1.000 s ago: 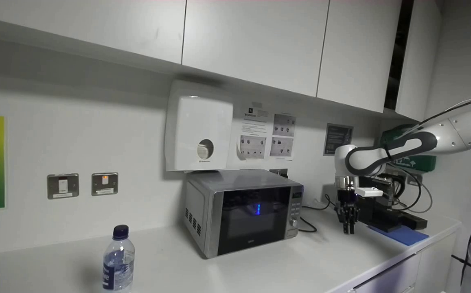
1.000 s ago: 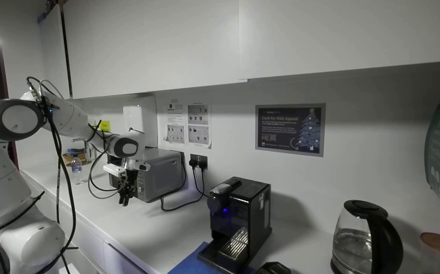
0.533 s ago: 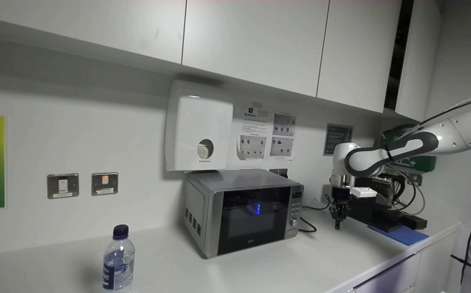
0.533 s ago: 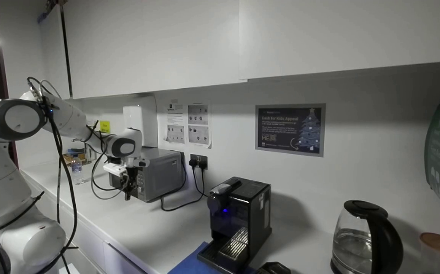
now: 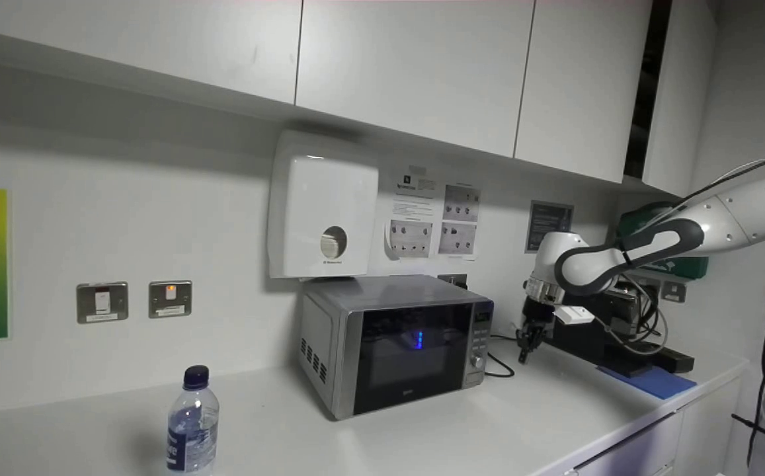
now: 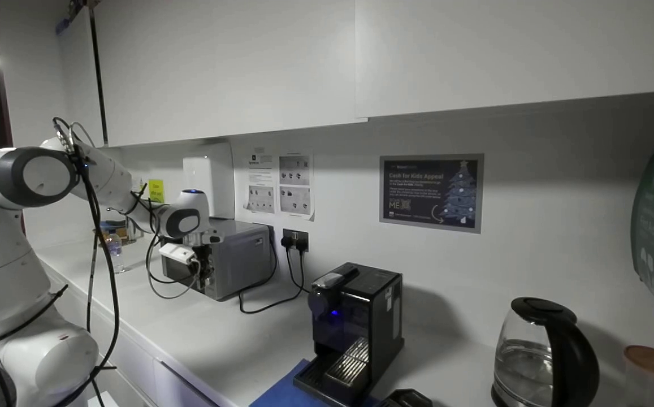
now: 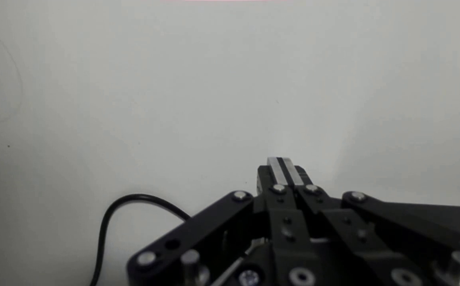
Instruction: Turn on the microwave light, then turn it off
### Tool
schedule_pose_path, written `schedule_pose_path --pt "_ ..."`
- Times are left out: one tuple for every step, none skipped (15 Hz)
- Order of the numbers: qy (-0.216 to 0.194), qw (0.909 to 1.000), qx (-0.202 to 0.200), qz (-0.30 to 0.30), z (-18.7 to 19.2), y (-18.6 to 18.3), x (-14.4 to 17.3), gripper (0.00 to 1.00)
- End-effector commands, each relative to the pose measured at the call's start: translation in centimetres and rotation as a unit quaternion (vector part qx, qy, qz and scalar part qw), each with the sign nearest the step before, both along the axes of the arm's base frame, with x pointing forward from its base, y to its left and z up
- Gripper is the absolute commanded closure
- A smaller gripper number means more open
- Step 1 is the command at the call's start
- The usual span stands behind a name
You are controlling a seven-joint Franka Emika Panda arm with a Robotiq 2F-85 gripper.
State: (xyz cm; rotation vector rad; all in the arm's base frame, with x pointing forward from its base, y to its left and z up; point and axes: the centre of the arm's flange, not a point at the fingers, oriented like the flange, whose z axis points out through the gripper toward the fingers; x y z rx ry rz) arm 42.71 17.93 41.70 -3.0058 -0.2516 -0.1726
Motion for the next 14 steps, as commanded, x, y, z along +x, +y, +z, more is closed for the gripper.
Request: schedule_pose_path --pt "-0.039 0.9991 0.009 0.015 0.1 1.7 1.6 1.00" --pt "-0.052 0.9984 0.012 0.015 0.2 2.3 1.8 1.00" --pt "-0.066 0.9976 0.011 0.018 0.3 2.7 1.8 1.00" --pt "-0.083 0.9963 0.008 0.023 0.6 3.2 1.8 1.00" --pt "-0.096 0.9949 0.005 0.029 0.9 3.6 1.8 1.00" --pt "-0.110 0.9934 0.001 0.033 1.2 3.9 1.6 1.00" --pt "-0.119 0.9922 -0.002 0.037 1.4 4.2 1.5 1.00" --pt "-0.127 0.9911 -0.006 0.040 1.7 4.3 1.4 1.00" --pt "-0.131 0.9905 -0.007 0.042 2.0 4.4 1.2 1.00" --pt "-0.109 0.9932 -0.003 0.042 1.1 3.8 1.2 0.99" --pt "-0.112 0.9928 -0.004 0.043 1.2 4.0 1.2 0.99" --pt "-0.113 0.9926 -0.005 0.045 1.3 4.1 1.2 0.99" --pt "-0.114 0.9925 -0.005 0.045 1.3 4.1 1.2 0.99" --pt "-0.114 0.9925 -0.005 0.045 1.3 4.1 1.2 0.99"
